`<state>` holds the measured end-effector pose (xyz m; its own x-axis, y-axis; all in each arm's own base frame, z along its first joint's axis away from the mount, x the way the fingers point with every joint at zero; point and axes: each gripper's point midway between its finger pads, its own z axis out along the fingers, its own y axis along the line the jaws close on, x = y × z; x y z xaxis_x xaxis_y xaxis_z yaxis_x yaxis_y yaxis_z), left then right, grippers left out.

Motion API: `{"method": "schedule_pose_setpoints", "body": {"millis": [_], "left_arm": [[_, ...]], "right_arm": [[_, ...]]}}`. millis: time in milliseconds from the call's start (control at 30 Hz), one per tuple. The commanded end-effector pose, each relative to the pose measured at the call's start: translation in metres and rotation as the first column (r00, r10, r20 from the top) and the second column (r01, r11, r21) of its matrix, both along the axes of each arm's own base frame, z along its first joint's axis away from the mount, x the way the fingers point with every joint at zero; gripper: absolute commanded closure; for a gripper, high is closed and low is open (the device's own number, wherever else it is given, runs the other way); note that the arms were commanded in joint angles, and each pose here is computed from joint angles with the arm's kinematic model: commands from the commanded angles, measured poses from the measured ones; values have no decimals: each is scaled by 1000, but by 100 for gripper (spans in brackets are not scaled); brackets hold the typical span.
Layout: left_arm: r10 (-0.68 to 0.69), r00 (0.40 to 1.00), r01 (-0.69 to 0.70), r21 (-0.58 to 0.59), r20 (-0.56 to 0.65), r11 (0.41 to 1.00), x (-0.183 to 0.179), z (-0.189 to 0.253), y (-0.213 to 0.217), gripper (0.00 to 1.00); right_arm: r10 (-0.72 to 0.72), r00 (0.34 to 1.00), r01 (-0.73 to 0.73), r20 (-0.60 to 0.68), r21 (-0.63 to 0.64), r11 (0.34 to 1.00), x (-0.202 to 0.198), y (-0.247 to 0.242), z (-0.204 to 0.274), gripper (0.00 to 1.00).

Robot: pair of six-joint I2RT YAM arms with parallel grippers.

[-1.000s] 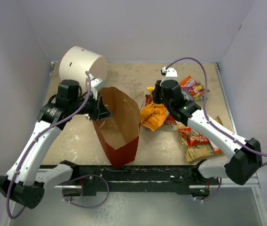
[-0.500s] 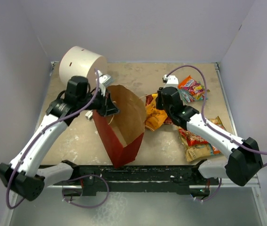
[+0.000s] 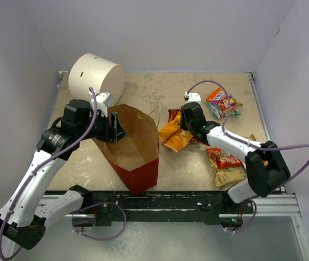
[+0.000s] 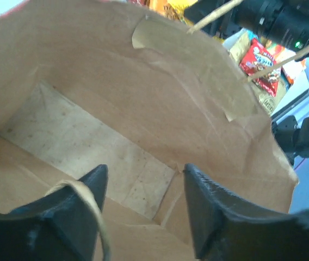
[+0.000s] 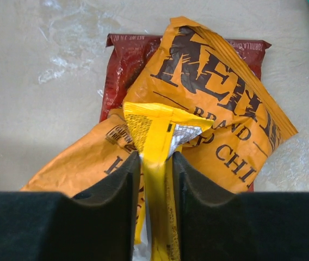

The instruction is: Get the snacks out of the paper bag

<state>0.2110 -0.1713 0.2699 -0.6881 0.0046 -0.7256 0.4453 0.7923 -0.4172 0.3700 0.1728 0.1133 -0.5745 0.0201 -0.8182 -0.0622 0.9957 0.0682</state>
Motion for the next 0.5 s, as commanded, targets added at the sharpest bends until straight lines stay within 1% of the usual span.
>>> {"method": "schedule_pose_setpoints", "body": {"millis": [0,33,67,100,167,233,367,467], "left_arm": [[110,990,-108,-28,85,994,3,41,15,30],[130,988,-128,-29,86,991,2,44,18,22],[147,985,-144,-34,86,989,0,47,21,8],[158,983,-155,-40,91,987,-2,51,23,1],[193,977,-190,-43,89,981,-5,56,29,1],[247,967,-245,-29,70,969,-6,58,38,1],[411,912,-411,22,-4,912,-9,59,62,1],[481,875,-479,53,-49,876,-12,59,72,1]], "right_arm": [[60,998,-60,27,19,998,6,8,16,63],[66,998,-67,21,20,998,4,8,18,58],[66,998,-67,15,21,998,2,8,21,52],[57,998,-57,8,22,998,0,6,24,46],[43,999,-43,-8,19,999,-4,3,32,38],[33,999,-32,-6,29,999,-4,2,53,34],[46,999,-46,-18,4,999,-12,-3,79,26],[73,997,-73,6,-18,997,-15,-6,97,17]]}}
